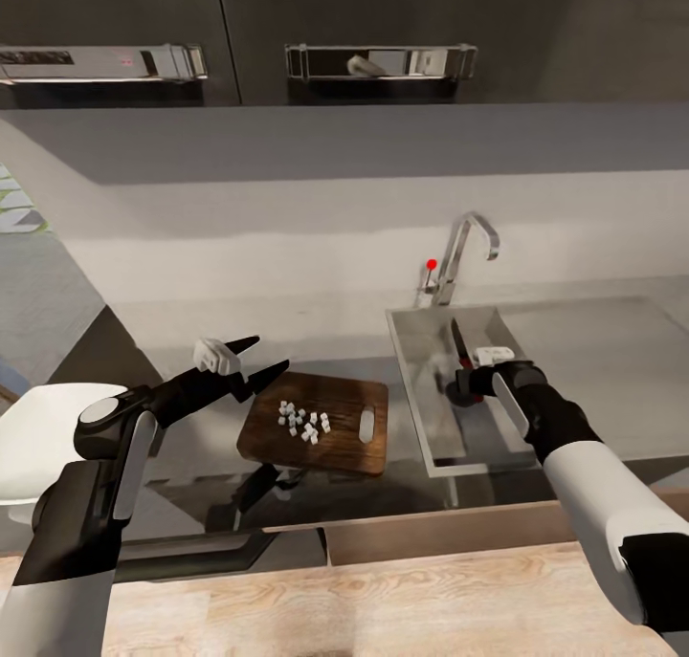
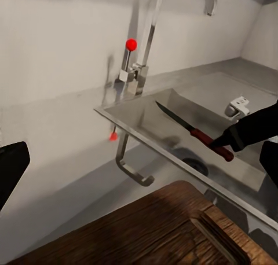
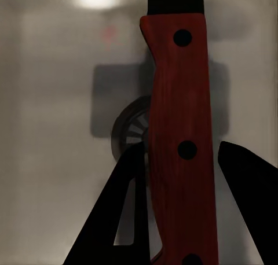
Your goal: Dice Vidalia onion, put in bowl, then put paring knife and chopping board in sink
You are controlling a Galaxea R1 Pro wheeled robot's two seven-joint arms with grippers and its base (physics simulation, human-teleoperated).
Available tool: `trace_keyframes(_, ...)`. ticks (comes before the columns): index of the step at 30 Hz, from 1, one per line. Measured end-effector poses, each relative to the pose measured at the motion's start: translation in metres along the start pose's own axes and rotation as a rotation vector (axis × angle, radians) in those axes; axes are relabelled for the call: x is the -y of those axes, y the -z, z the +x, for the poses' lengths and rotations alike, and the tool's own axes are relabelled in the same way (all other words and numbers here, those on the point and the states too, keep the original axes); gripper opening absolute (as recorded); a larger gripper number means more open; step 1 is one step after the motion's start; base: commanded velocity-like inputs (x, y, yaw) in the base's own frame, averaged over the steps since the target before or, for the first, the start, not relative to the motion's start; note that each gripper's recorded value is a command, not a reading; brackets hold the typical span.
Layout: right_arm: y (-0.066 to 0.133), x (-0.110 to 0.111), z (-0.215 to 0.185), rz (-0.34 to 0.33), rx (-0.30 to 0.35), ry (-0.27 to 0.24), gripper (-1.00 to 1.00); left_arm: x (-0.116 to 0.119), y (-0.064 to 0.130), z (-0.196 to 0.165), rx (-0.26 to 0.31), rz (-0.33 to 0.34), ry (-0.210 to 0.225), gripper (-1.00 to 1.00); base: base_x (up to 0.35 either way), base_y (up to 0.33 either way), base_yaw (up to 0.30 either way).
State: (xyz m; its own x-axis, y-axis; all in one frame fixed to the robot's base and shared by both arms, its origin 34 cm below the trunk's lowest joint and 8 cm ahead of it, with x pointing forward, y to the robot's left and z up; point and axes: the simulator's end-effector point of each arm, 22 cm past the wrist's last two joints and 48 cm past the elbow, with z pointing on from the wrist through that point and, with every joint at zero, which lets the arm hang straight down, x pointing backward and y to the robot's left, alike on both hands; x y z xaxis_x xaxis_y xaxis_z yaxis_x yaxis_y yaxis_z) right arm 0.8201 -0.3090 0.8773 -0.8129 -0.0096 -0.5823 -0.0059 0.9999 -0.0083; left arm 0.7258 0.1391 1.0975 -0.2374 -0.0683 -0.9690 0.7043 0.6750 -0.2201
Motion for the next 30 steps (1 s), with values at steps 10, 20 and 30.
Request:
trace_keyframes(10, -0.004, 0.002, 0.004, 0.001, -0.008, -0.008, -1.0, -0.002, -0.001, 0.005, -0.006, 0.0, 0.006, 1.0, 0.0, 0.0, 0.0)
trace_keyframes(20, -0.008, 0.001, 0.009, 0.0, -0.017, -0.008, -1.0, -0.003, -0.002, 0.01, -0.011, -0.001, 0.013, 1.0, 0.0, 0.0, 0.0)
trace_keyframes(30, -0.013, 0.001, 0.013, 0.0, -0.026, -0.008, -1.0, -0.005, -0.003, 0.015, -0.017, -0.002, 0.019, 1.0, 0.0, 0.0, 0.0)
